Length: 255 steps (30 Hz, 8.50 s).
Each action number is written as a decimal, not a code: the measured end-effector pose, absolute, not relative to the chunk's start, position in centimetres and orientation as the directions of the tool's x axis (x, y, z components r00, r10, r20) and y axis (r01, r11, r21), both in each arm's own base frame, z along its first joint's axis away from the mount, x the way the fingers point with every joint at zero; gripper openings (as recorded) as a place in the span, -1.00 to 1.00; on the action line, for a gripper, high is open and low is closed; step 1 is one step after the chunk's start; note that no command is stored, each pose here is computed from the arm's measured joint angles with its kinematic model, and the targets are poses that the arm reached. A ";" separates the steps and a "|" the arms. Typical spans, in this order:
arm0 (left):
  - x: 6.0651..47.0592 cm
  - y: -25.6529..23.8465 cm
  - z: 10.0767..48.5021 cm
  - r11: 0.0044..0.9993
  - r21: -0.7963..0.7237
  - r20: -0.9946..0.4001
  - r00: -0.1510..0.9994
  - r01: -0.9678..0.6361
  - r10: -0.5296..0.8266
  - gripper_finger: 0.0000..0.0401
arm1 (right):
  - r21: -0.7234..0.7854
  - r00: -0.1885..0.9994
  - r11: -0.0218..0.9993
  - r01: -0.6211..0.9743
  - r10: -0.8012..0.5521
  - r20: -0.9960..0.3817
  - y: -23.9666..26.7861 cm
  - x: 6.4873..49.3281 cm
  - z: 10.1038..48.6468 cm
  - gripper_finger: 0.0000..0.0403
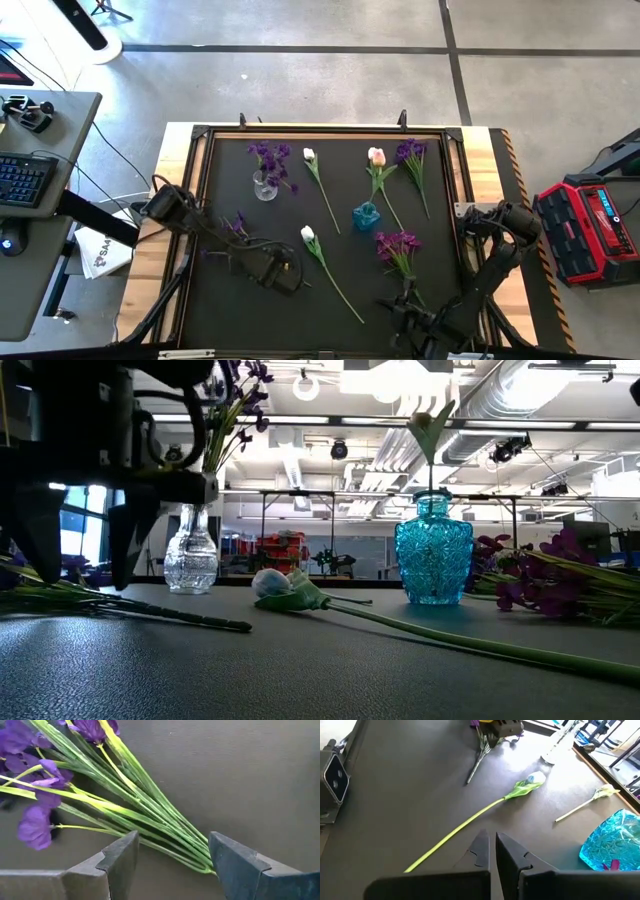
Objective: Sort flowers into vase by color
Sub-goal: Put the bottom purple flowers into the transparent vase
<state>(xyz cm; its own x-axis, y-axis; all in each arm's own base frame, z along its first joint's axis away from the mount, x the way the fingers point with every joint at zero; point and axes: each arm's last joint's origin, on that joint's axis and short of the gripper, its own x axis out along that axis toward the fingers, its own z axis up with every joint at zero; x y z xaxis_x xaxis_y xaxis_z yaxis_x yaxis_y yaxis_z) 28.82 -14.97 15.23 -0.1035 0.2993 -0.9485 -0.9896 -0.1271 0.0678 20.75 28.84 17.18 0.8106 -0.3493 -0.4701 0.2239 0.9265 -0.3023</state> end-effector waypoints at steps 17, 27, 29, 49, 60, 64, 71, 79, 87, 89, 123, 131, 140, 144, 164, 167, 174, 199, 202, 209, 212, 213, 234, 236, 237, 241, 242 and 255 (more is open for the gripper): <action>29.1 -14.3 15.2 -0.131 0.132 -0.963 -0.158 -0.983 0.218 0.13 | -0.293 0.813 0.929 0.228 -0.347 -0.467 28.9 20.7 17.2 -1.00; 29.7 -14.0 15.1 -0.136 0.103 -0.972 -0.128 -0.985 0.196 0.09 | -0.285 0.815 0.932 0.222 -0.338 -0.471 29.1 20.6 17.2 -1.00; 29.9 -14.0 15.1 -0.127 0.087 -0.976 -0.110 -0.988 0.189 0.03 | -0.284 0.816 0.933 0.219 -0.335 -0.472 29.1 20.5 17.2 -1.00; 30.2 -16.4 14.9 -0.050 -0.037 -0.991 0.030 -0.998 0.133 -0.43 | -0.265 0.822 0.940 0.216 -0.321 -0.470 29.4 20.1 17.2 -1.00; 27.5 -20.6 15.2 -0.025 0.047 -0.999 -0.047 -0.999 0.027 -0.54 | -0.265 0.822 0.940 0.216 -0.322 -0.470 29.4 20.1 17.2 -1.00; 26.2 -21.7 15.3 -0.054 0.085 -0.996 -0.087 -0.995 0.036 -0.54 | -0.266 0.822 0.939 0.217 -0.323 -0.470 29.4 20.2 17.2 -1.00; 24.6 -22.4 15.4 -0.041 0.135 -0.987 -0.137 -0.990 0.081 -0.52 | -0.266 0.822 0.939 0.218 -0.324 -0.468 29.4 20.2 17.2 -1.00; 24.9 -22.6 15.3 -0.004 0.090 -0.992 -0.090 -0.996 0.086 -0.38 | -0.265 0.823 0.939 0.218 -0.324 -0.468 29.4 20.2 17.2 -1.00; 24.6 -23.0 15.3 0.018 0.089 -0.993 -0.088 -0.996 0.079 -0.06 | -0.264 0.823 0.939 0.218 -0.323 -0.468 29.4 20.2 17.2 -1.00; 24.3 -23.0 15.0 -0.001 0.111 -0.992 -0.111 -0.994 0.064 0.01 | -0.263 0.823 0.940 0.218 -0.322 -0.468 29.4 20.2 17.2 -1.00; 20.8 -24.7 17.8 0.366 -0.180 -0.960 0.245 -0.913 0.139 -0.99 | -0.169 0.790 0.973 0.159 -0.228 -0.568 30.0 20.3 17.1 -1.00; 19.2 -24.4 16.2 0.541 -0.082 -0.969 0.195 -0.837 0.154 -1.00 | -0.081 0.810 0.976 0.200 -0.211 -0.547 29.7 22.3 17.5 -1.00; 20.0 -20.7 13.9 0.548 0.050 -0.965 0.101 -0.835 0.242 -0.88 | 0.014 0.790 0.994 0.107 -0.077 -0.608 27.5 27.5 18.1 -1.00; 20.5 -20.2 13.9 0.600 0.077 -0.965 0.091 -0.796 0.245 -0.63 | 0.026 0.793 0.997 0.077 -0.045 -0.608 26.7 28.9 18.3 -1.00; 21.7 -19.2 13.3 0.590 0.037 -0.976 0.097 -0.807 0.193 -0.23 | 0.020 0.827 0.999 0.035 -0.018 -0.561 28.3 27.7 18.7 -1.00; 21.8 -18.7 12.7 0.574 0.034 -0.984 0.073 -0.818 0.163 -0.48 | 0.020 0.827 0.999 0.034 -0.017 -0.562 28.3 27.7 18.7 -1.00; 21.6 -18.5 14.0 0.602 -0.018 -0.978 0.138 -0.798 0.155 -0.94 | 0.024 0.830 1.000 0.008 0.006 -0.558 29.0 27.0 18.7 -1.00; 20.4 -19.1 22.2 0.755 0.053 -0.002 0.756 -0.654 0.655 -1.00 | -0.018 0.855 0.999 0.037 -0.040 -0.517 29.4 26.4 18.8 -1.00; 20.3 -16.8 22.4 0.717 0.049 -0.001 0.718 -0.695 0.696 -1.00 | -0.053 0.858 0.998 0.024 -0.048 -0.512 29.4 26.4 18.9 -1.00; 18.7 -11.8 22.5 0.634 -0.130 0.001 0.639 -0.762 0.769 -1.00 | -0.144 0.874 0.988 0.057 -0.119 -0.470 29.1 26.7 19.0 -1.00; 17.7 -11.8 22.3 0.654 -0.156 0.001 0.662 -0.740 0.749 -1.00 | -0.148 0.873 0.987 0.070 -0.132 -0.469 28.7 27.0 19.0 -1.00; 17.4 -12.1 22.2 0.668 -0.170 0.001 0.678 -0.724 0.735 -1.00 | -0.157 0.873 0.985 0.069 -0.136 -0.469 28.6 27.2 19.0 -1.00; 22.4 -20.1 29.1 0.941 0.064 -0.066 0.939 -0.333 0.337 -1.00 | -0.137 0.953 0.991 -0.002 -0.040 -0.302 26.6 26.0 27.6 -1.00; 23.3 -19.0 31.3 0.967 -0.013 0.027 0.966 -0.255 0.255 -1.00 | -0.126 0.953 0.992 0.006 -0.044 -0.299 26.8 26.1 27.5 -1.00; 23.7 -18.3 32.5 0.981 -0.039 0.100 0.976 -0.192 0.195 -1.00 | -0.118 0.954 0.993 0.007 -0.042 -0.296 26.9 26.1 27.4 -1.00; 24.6 -15.3 35.6 0.996 0.029 0.332 0.941 -0.082 0.068 -1.00 | -0.103 0.954 0.994 -0.021 -0.011 -0.299 27.4 26.3 26.8 -1.00; 24.7 -14.5 36.0 0.989 0.059 0.335 0.936 -0.138 0.110 -1.00 | -0.097 0.956 0.995 -0.024 -0.005 -0.294 27.6 26.3 26.8 -1.00; 18.2 -6.0 32.6 0.711 0.025 0.034 0.712 -0.703 0.702 -1.00 | -0.171 0.956 0.985 -0.004 -0.046 -0.289 28.2 25.7 26.2 -1.00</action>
<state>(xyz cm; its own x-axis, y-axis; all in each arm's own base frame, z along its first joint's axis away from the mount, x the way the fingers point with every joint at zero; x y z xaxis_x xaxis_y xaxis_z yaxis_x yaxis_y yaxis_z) 18.20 -5.99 32.59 0.7116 0.7018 0.0338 -0.7026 0.7111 0.0252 25.74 28.16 26.22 0.9562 -0.0459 -0.2891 -0.0043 0.9853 -0.1709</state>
